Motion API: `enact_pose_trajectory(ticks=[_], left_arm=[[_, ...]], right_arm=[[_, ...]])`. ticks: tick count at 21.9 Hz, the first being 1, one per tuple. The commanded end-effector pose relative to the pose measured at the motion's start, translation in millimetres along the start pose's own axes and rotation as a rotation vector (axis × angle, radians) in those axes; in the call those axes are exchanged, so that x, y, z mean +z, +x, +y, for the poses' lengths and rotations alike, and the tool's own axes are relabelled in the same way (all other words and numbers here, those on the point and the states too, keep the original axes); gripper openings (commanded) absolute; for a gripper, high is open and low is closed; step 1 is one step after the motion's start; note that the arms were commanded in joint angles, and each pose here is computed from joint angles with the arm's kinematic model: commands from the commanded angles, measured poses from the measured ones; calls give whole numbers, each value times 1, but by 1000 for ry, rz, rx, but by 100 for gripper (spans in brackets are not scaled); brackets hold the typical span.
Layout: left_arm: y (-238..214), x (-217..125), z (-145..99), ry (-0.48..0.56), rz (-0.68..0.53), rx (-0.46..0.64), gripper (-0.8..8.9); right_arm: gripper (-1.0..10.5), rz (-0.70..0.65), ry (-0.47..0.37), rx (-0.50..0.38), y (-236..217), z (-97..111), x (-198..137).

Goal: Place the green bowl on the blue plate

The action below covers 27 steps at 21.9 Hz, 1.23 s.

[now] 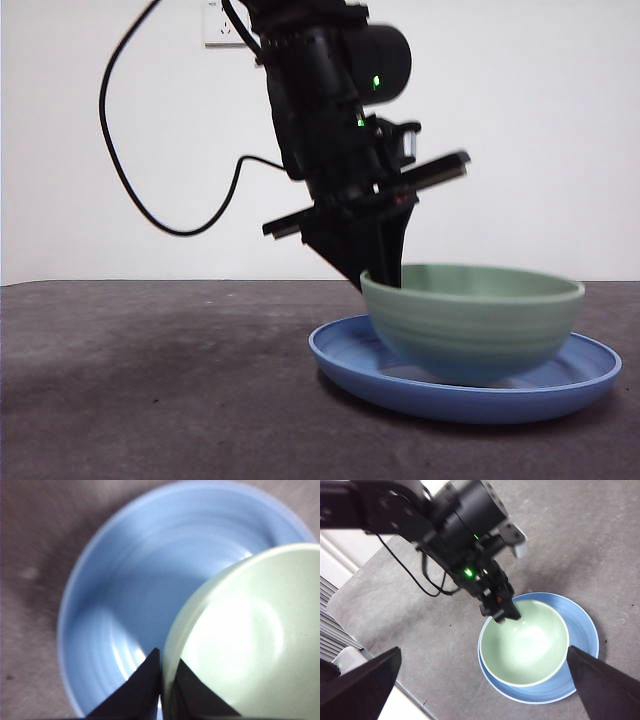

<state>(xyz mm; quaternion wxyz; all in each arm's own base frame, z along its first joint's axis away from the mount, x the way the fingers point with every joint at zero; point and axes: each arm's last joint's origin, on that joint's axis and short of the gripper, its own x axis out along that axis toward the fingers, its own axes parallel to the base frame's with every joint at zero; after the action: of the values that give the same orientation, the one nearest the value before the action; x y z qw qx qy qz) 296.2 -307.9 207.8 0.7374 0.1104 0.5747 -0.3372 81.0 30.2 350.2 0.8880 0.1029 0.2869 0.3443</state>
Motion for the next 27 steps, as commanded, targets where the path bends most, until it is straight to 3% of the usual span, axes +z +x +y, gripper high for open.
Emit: enact_pose_trajectory(ticks=[1,18,20,23,25,27], left_arm=[[6,6,-4,10,-17,-8,9],[7,9,7,-55,-37,49,21],[7,9,7,-55,-41,48,110],[4,12,7,-54,-54,46,421],[-8,17,6,-59,-55,48,498],[-29,23,3,-60,-61,48,504]], right_arm=[[653,-16,-22,2,-2,2,5],[653,-15,-14,3,-2,2,5],[653,-15,-14,2,-2,2,5],[653,-16,-15,2,-2,2,5],[653,-16,-14,2,-2,2,5],[653,-16,-14,3,-2,2,5]])
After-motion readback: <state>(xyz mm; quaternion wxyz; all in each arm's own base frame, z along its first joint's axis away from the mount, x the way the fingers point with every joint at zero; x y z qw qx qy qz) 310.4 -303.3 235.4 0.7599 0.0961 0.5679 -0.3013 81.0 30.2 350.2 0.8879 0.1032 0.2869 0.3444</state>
